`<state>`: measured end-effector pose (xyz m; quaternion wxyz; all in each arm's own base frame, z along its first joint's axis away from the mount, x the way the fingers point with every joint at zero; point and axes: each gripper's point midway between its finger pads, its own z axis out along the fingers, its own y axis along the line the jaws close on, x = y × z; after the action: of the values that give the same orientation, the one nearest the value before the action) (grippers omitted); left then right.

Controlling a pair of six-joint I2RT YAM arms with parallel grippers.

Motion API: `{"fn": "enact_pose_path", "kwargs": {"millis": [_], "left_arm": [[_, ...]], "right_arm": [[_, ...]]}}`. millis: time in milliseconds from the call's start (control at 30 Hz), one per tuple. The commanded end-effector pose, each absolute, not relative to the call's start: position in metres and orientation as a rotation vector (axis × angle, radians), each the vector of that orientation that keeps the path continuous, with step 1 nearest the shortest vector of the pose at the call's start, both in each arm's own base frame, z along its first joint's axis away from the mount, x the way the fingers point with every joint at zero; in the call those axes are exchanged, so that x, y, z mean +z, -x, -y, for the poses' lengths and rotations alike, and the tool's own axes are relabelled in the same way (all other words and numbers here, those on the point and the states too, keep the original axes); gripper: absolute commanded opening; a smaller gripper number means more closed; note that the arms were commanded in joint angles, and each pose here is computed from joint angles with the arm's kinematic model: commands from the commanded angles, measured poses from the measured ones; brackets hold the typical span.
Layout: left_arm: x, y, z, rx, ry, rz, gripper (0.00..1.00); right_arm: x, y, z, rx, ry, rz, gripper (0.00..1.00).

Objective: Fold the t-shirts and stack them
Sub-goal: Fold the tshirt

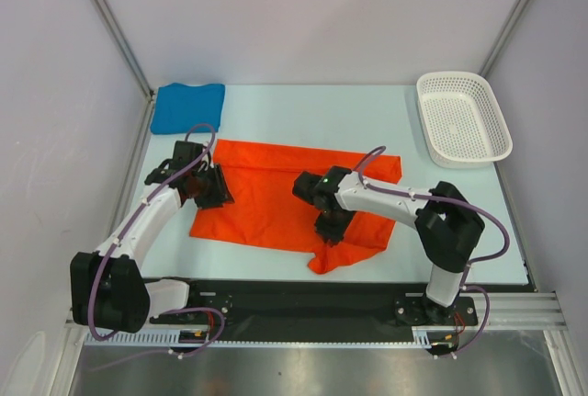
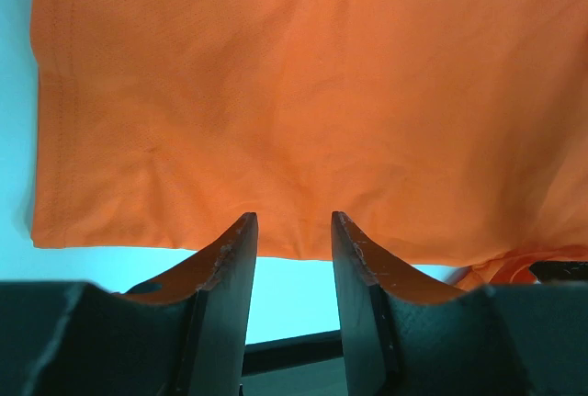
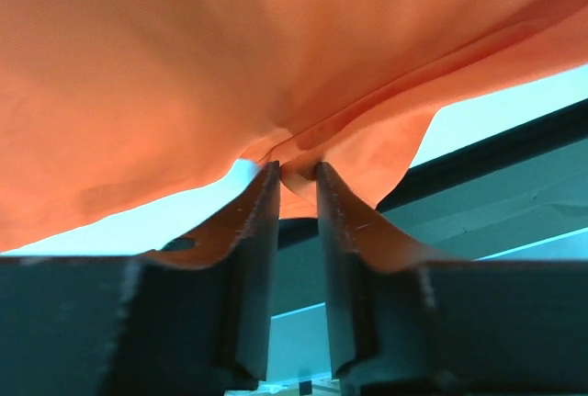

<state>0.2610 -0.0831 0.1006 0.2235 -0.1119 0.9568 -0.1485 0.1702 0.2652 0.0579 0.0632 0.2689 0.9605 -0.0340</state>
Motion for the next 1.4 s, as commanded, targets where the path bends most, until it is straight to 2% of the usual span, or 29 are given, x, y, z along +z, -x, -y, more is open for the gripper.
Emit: {"fn": "enact_pose_path", "kwargs": {"millis": [0, 33, 100, 133, 167, 367, 567, 667, 767, 1167, 1367], "left_arm": [[0.109, -0.265, 0.084, -0.417, 0.262, -2.595, 0.44], [0.109, -0.265, 0.084, -0.416, 0.262, -2.594, 0.44], [0.109, -0.265, 0.083, -0.413, 0.265, -2.593, 0.44], [0.107, -0.265, 0.082, -0.407, 0.266, -2.597, 0.44], [0.107, -0.264, 0.082, -0.4, 0.268, -2.6, 0.44], [0.094, -0.257, 0.064, -0.321, 0.393, -2.625, 0.53], [0.07, -0.23, 0.012, -0.136, 0.834, -2.659, 0.56], [0.052, -0.213, -0.005, -0.153, 1.114, -2.654, 0.57], [0.027, -0.199, -0.011, -0.224, 1.33, -2.628, 0.54], [0.013, -0.201, -0.032, -0.078, 1.426, -2.567, 0.5], [0.005, -0.207, -0.033, -0.082, 1.456, -2.566, 0.44]], "right_arm": [[0.057, -0.169, -0.257, -0.126, -0.86, -2.878, 0.26], [0.057, -0.168, -0.255, -0.129, -0.862, -2.878, 0.19], [0.058, -0.166, -0.253, -0.119, -0.864, -2.881, 0.11], [0.057, -0.163, -0.25, -0.127, -0.864, -2.883, 0.02], [0.057, -0.162, -0.247, -0.134, -0.865, -2.882, 0.0], [0.07, -0.158, -0.232, -0.122, -0.745, -2.864, 0.0], [0.085, -0.156, -0.234, 0.003, -0.546, -2.836, 0.0], [0.085, -0.151, -0.232, 0.073, -0.499, -2.834, 0.0], [0.089, -0.151, -0.233, 0.168, -0.459, -2.815, 0.0], [0.089, -0.15, -0.21, 0.248, -0.448, -2.807, 0.0], [0.097, -0.152, -0.195, 0.263, -0.463, -2.788, 0.0]]}}
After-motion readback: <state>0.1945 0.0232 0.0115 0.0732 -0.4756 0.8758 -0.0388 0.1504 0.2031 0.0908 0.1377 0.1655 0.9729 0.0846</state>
